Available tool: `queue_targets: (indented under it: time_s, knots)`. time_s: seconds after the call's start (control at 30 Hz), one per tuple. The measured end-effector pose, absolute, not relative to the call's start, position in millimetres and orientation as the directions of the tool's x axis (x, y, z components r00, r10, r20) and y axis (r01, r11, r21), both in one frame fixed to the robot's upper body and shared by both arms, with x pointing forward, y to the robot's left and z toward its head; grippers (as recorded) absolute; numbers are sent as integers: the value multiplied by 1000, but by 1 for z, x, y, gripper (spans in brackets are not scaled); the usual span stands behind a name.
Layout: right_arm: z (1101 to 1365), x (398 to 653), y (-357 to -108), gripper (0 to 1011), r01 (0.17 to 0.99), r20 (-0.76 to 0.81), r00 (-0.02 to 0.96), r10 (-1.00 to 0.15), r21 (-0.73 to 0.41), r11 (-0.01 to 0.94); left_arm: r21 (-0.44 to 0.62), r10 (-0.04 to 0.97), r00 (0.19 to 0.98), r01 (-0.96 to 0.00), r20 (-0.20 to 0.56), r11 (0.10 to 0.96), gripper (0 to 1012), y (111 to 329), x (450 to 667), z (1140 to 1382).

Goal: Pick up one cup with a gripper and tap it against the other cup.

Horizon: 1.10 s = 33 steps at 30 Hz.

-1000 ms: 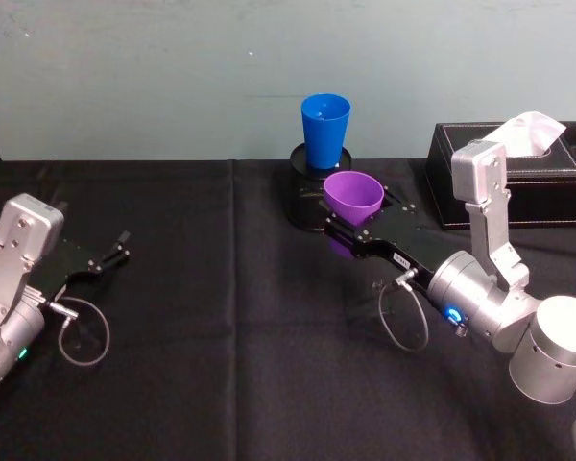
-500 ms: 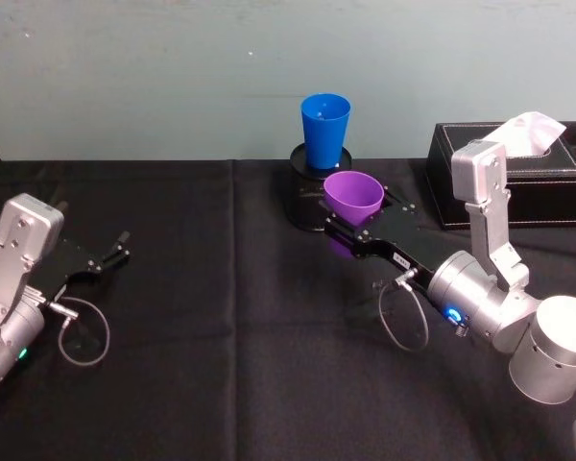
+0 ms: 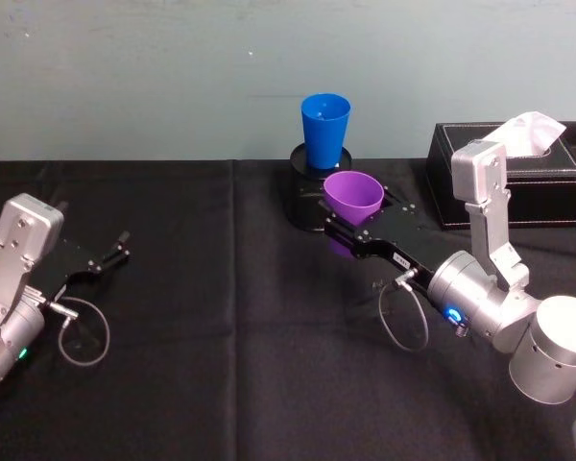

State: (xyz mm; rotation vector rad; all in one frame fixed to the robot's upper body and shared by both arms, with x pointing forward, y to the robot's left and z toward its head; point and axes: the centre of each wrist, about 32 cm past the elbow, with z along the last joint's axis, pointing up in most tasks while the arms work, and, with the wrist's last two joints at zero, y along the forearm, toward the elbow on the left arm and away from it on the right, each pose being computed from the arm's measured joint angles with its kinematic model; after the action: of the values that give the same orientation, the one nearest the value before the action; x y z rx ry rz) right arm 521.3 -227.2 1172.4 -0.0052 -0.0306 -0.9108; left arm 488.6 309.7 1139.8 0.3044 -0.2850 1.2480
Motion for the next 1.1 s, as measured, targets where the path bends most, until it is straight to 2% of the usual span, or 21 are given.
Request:
queue_targets:
  time_s: [1.1]
  knots:
    - [1172, 521, -227, 731, 790, 29, 613, -790, 8, 613, 70, 880, 292, -955, 374, 287, 1000, 310, 489, 1140]
